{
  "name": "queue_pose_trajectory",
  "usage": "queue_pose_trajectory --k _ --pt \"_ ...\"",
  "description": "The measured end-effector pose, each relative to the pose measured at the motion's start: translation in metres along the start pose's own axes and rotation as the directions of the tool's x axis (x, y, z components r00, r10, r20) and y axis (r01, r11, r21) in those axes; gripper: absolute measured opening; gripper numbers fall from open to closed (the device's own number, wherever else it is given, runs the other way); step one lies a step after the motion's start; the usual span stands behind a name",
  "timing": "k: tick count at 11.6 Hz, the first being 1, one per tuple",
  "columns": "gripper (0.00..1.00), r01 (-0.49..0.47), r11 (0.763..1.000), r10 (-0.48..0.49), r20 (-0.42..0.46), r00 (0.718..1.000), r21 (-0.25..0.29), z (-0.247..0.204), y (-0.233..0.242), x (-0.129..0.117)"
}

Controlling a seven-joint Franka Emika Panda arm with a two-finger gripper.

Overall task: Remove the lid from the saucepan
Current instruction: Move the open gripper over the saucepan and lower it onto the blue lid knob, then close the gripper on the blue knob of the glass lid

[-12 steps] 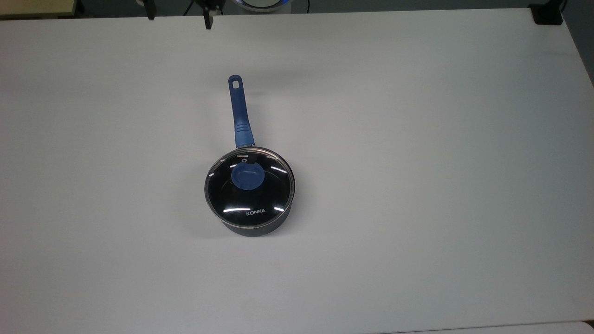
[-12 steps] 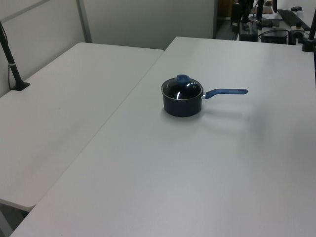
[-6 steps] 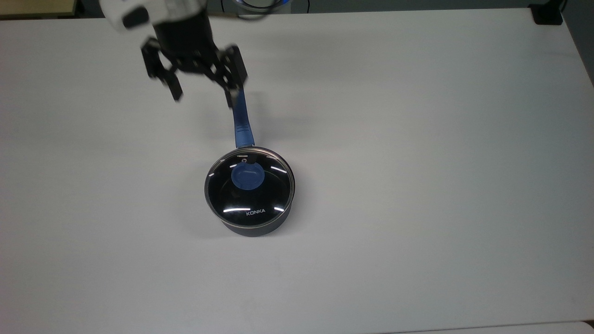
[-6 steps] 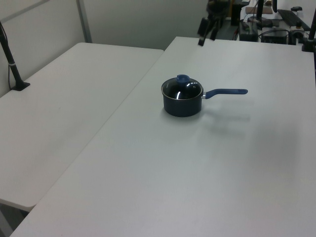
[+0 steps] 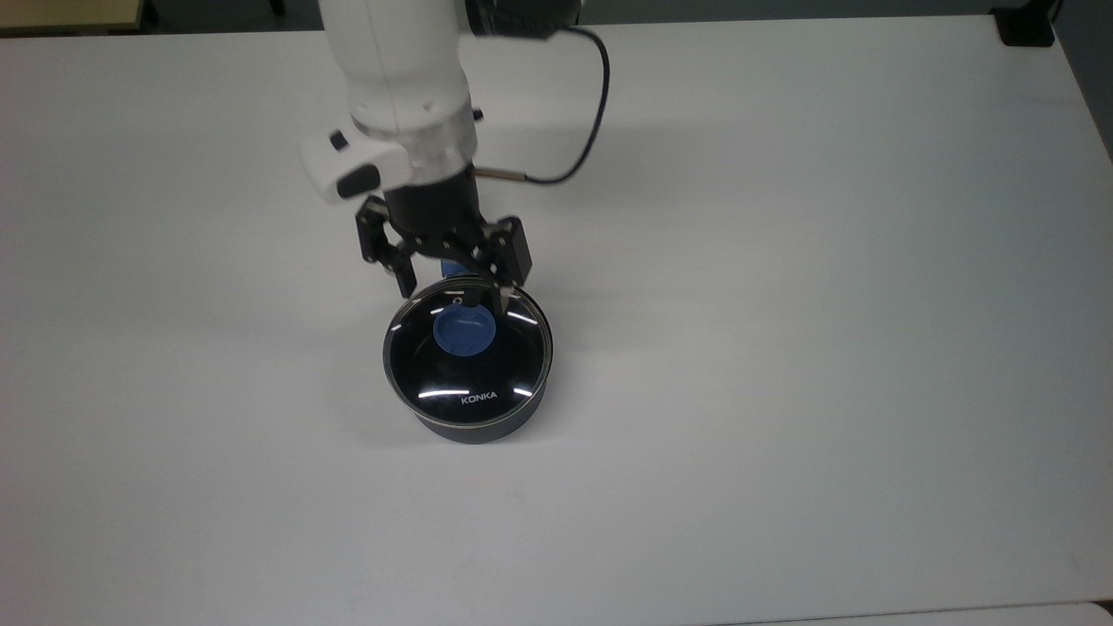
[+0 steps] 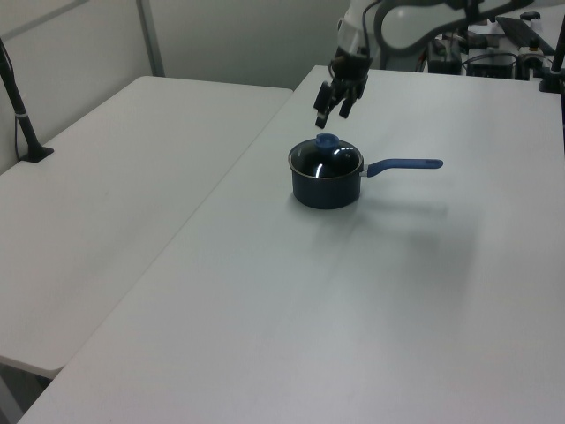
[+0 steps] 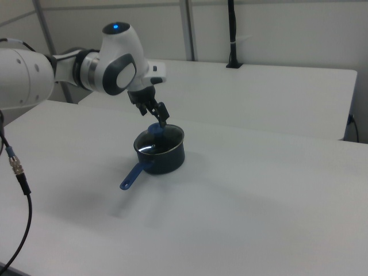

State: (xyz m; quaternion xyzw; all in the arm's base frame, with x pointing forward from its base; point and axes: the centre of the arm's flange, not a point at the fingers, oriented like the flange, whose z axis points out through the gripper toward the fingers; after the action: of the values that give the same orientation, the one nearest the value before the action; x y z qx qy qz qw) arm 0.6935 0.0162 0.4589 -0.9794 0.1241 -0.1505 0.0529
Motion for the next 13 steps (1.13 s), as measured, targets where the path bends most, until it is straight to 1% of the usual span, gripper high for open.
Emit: queue_pose_trajectory --k 2,4,6,7,8,9,10,11,12,13 --pt "1.00 0.009 0.999 -0.008 0.008 1.000 -0.050 0.030 -0.012 -0.006" --pt "1.00 0.021 0.996 -0.020 0.008 1.000 -0.085 0.044 -0.016 -0.008" --pt "1.00 0.012 0.995 -0.012 0.001 1.000 -0.097 0.043 -0.014 -0.007" --pt "0.96 -0.009 0.995 0.008 -0.013 1.000 -0.096 0.044 -0.014 -0.005" --pt "0.96 -0.022 0.995 0.019 -0.030 0.999 -0.099 0.046 -0.015 -0.004" --pt "0.88 -0.029 0.994 0.025 -0.035 0.999 -0.106 0.050 -0.015 -0.004" --pt "0.76 -0.032 0.994 0.028 -0.035 0.999 -0.108 0.053 -0.015 -0.004" --pt "0.75 -0.031 0.994 0.027 -0.035 0.999 -0.109 0.054 -0.015 -0.005" --pt "0.67 -0.029 0.994 0.026 -0.036 0.999 -0.109 0.053 -0.016 -0.005" --pt "0.65 -0.029 0.994 0.025 -0.036 0.999 -0.110 0.054 -0.016 -0.005"
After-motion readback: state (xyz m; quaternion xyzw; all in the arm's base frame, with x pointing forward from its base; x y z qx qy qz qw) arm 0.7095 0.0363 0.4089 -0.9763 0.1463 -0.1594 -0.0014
